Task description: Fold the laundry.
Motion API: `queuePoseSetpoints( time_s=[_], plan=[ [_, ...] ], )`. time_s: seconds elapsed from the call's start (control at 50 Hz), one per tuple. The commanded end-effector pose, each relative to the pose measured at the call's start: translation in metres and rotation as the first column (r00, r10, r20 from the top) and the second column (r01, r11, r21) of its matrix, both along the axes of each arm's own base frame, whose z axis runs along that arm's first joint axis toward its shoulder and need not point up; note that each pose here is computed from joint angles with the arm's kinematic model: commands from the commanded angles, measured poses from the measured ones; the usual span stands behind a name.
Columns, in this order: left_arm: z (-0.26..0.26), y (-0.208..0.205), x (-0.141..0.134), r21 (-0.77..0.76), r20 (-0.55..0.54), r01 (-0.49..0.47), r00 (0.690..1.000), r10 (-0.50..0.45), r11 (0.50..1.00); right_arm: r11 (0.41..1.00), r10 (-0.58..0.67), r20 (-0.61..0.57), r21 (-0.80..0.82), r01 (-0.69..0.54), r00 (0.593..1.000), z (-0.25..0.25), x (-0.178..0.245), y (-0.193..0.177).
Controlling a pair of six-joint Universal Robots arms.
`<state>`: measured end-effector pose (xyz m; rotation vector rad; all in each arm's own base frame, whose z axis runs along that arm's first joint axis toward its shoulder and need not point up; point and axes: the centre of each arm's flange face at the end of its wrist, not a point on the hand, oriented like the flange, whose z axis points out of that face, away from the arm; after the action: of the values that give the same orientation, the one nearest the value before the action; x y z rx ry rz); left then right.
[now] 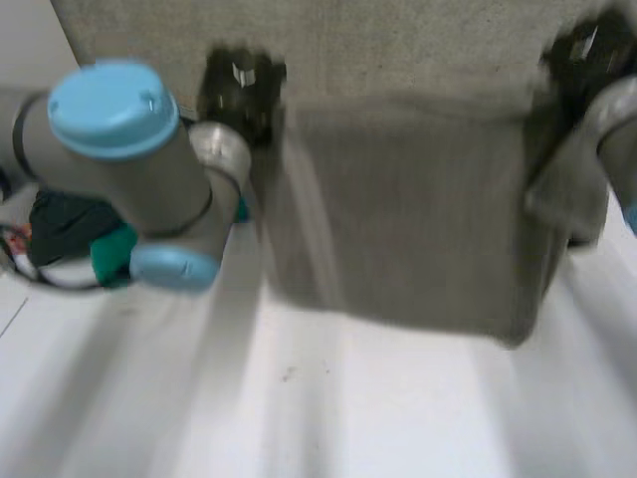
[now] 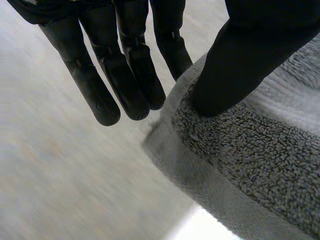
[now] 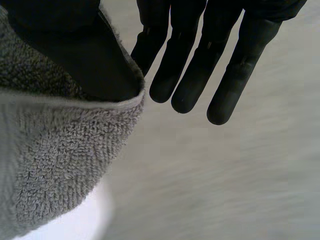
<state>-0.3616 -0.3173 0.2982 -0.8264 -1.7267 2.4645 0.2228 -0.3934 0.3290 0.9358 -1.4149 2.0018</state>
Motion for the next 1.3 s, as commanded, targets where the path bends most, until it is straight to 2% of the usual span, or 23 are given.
queuePoseSetpoints(
  time_s=[0.02,0.08,0.12,0.2,0.26,0.28,0.34,0.36,0.44,0.56,0.64,0.66,0.72,0.74,0.8,0.82,0.9,0.96,1.16,1.3],
  plan=[
    [0.146,0.001,0.011,-0.431,-0.286,-0.098,0.958,-0.033,0.897,0.890,0.076,0.084,-0.455,-0.030,0.994,0.086,0.007,0.000],
    [0.136,0.003,0.008,-0.405,-0.266,-0.082,0.963,-0.031,0.911,0.908,0.127,0.043,-0.408,-0.098,0.991,0.078,0.010,0.009],
    [0.116,0.006,0.011,-0.331,-0.225,-0.060,0.974,-0.017,0.942,0.924,0.157,0.018,-0.356,-0.141,0.987,0.066,0.012,0.014],
    [0.069,0.018,0.023,-0.175,-0.156,-0.021,0.988,-0.007,0.984,0.969,0.211,-0.024,-0.123,-0.213,0.977,0.022,0.010,0.030],
    [0.023,0.029,0.030,-0.045,-0.112,0.001,0.994,-0.006,0.999,0.972,0.232,-0.028,0.033,-0.231,0.972,-0.004,0.007,0.040],
    [0.011,0.032,0.031,-0.014,-0.100,0.006,0.995,-0.008,1.000,0.959,0.248,-0.030,0.148,-0.241,0.968,-0.023,0.004,0.046],
    [-0.032,0.042,0.037,0.100,-0.059,0.013,0.998,-0.007,0.995,0.918,0.264,-0.022,0.311,-0.245,0.964,-0.054,-0.003,0.054],
    [-0.042,0.045,0.039,0.125,-0.046,0.012,0.999,-0.007,0.992,0.874,0.288,-0.013,0.412,-0.257,0.958,-0.076,-0.003,0.062],
    [-0.079,0.055,0.047,0.207,-0.005,0.005,1.000,-0.004,0.978,0.786,0.325,-0.010,0.558,-0.265,0.946,-0.129,0.000,0.067],
    [-0.109,0.059,0.048,0.259,0.028,-0.001,1.000,-0.006,0.966,0.756,0.291,0.048,0.600,-0.261,0.955,-0.161,-0.002,0.058],
    [-0.105,0.059,0.049,0.251,0.021,-0.002,1.000,-0.003,0.968,0.747,0.202,0.211,0.598,-0.290,0.956,-0.165,-0.006,0.051],
    [-0.104,0.059,0.049,0.249,0.020,-0.003,1.000,-0.002,0.969,0.740,0.135,0.297,0.604,-0.296,0.945,-0.165,-0.015,0.048],
    [-0.091,0.058,0.052,0.222,0.001,-0.006,1.000,0.006,0.975,0.727,0.029,0.406,0.619,-0.298,0.913,-0.168,-0.030,0.043],
    [-0.087,0.058,0.053,0.215,-0.003,-0.009,1.000,0.009,0.977,0.720,-0.033,0.468,0.624,-0.303,0.883,-0.166,-0.039,0.042],
    [-0.077,0.057,0.056,0.196,-0.022,-0.011,1.000,0.015,0.981,0.722,-0.105,0.531,0.622,-0.303,0.841,-0.160,-0.050,0.041],
    [-0.076,0.057,0.057,0.195,-0.026,-0.011,1.000,0.016,0.981,0.720,-0.142,0.562,0.624,-0.305,0.815,-0.157,-0.056,0.043],
    [-0.071,0.056,0.055,0.188,-0.051,-0.003,0.999,0.013,0.982,0.702,-0.229,0.591,0.651,-0.289,0.774,-0.160,-0.072,0.048],
    [-0.069,0.055,0.055,0.183,-0.055,-0.004,0.998,0.014,0.983,0.684,-0.288,0.583,0.681,-0.262,0.760,-0.163,-0.086,0.054],
    [-0.063,0.050,0.055,0.168,-0.065,-0.008,0.998,0.019,0.986,0.654,-0.333,0.571,0.713,-0.252,0.750,-0.173,-0.094,0.061],
    [-0.060,0.049,0.054,0.161,-0.072,-0.007,0.997,0.019,0.987,0.667,-0.314,0.573,0.701,-0.254,0.757,-0.192,-0.093,0.047]
  ],
)
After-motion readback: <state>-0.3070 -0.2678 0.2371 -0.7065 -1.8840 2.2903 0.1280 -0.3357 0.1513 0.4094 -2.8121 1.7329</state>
